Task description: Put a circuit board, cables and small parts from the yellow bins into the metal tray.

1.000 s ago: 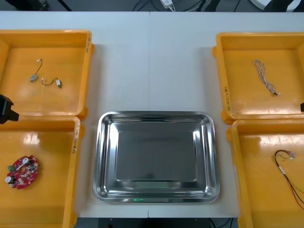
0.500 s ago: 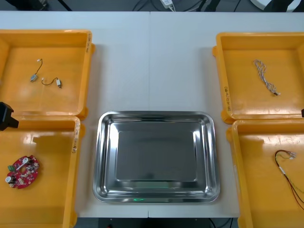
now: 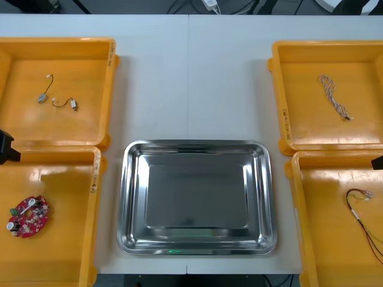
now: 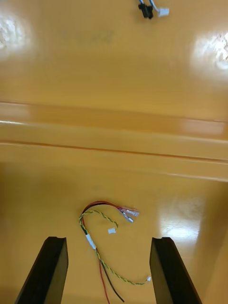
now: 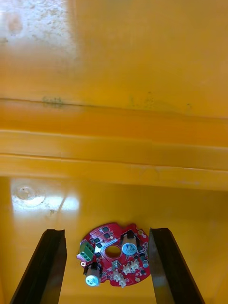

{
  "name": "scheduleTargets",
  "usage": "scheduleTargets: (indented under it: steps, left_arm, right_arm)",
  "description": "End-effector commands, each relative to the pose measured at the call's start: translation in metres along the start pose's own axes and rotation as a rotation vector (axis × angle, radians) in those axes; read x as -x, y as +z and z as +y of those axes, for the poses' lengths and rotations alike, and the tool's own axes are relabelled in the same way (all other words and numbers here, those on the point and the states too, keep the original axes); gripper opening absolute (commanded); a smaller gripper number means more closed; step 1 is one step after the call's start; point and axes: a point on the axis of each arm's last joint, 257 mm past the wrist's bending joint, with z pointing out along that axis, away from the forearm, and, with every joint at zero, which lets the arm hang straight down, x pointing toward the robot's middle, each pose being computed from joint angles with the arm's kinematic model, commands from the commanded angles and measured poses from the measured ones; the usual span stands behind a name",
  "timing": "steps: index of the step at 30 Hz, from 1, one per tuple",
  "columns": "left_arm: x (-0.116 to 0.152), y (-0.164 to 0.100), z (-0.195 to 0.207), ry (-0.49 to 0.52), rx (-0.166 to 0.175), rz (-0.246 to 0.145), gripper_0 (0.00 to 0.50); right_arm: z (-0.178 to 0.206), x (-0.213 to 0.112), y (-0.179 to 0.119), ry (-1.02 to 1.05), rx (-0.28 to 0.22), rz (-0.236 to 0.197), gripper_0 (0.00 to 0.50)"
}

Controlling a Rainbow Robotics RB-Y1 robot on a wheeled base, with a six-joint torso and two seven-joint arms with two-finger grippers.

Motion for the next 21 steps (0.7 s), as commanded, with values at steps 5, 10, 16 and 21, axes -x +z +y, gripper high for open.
scheduleTargets:
  steps: [5,10,16,21]
  left_arm:
    - [-0.017,-0.016,0.035,-0.183,0.047,-0.011,0.500]
    - [-0.027,-0.014,0.044,-0.298,0.057,-0.001,0.500]
    - [-0.034,-0.009,0.051,-0.416,0.049,-0.006,0.500]
    - [-0.041,-0.002,0.052,-0.467,0.044,-0.004,0.500]
  right_arm:
    - [0.005,-0.028,0.026,-0.088,0.022,-0.010,0.500]
    - [0.007,-0.040,0.035,-0.159,0.027,0.004,0.500]
    - [0.015,-0.052,0.045,-0.195,0.038,0.008,0.500]
    - [0.027,-0.062,0.054,-0.235,0.046,0.013,0.500]
